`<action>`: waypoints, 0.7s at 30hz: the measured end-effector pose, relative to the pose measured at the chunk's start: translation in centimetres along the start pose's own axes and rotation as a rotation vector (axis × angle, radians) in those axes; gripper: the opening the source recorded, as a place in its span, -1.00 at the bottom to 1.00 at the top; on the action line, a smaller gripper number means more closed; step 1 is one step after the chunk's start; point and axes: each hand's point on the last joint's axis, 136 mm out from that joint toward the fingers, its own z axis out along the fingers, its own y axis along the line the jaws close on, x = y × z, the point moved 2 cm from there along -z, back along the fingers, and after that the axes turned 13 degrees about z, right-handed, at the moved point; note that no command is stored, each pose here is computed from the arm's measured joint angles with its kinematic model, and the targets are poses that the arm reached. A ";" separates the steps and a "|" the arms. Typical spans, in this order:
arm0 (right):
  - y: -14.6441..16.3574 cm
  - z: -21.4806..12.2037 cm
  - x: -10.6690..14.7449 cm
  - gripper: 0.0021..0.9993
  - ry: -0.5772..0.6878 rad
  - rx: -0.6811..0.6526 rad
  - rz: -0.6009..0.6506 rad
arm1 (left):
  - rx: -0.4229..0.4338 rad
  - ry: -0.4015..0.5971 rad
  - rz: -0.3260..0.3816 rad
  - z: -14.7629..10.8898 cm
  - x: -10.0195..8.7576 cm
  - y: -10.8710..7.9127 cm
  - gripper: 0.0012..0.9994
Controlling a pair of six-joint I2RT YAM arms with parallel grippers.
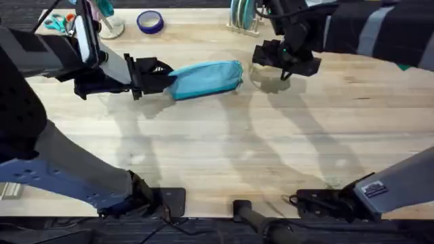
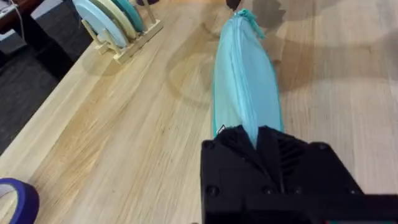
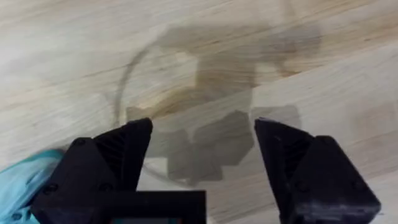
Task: Unzip the bag, pick up the pens from the table one at a time and place them inside, then zip the bag closed.
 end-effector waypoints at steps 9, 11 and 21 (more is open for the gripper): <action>2.4 -4.4 0.5 0.99 -0.051 -0.112 -0.158 | 0.000 0.000 0.000 0.0 0.0 0.0 -0.92; 2.9 -6.1 0.1 0.99 -0.080 -0.154 -0.186 | 0.000 0.000 0.000 0.0 0.0 0.0 -0.92; 2.4 -11.7 -2.0 0.99 -0.175 -0.252 -0.227 | -0.001 0.000 0.001 0.0 0.0 0.0 -0.66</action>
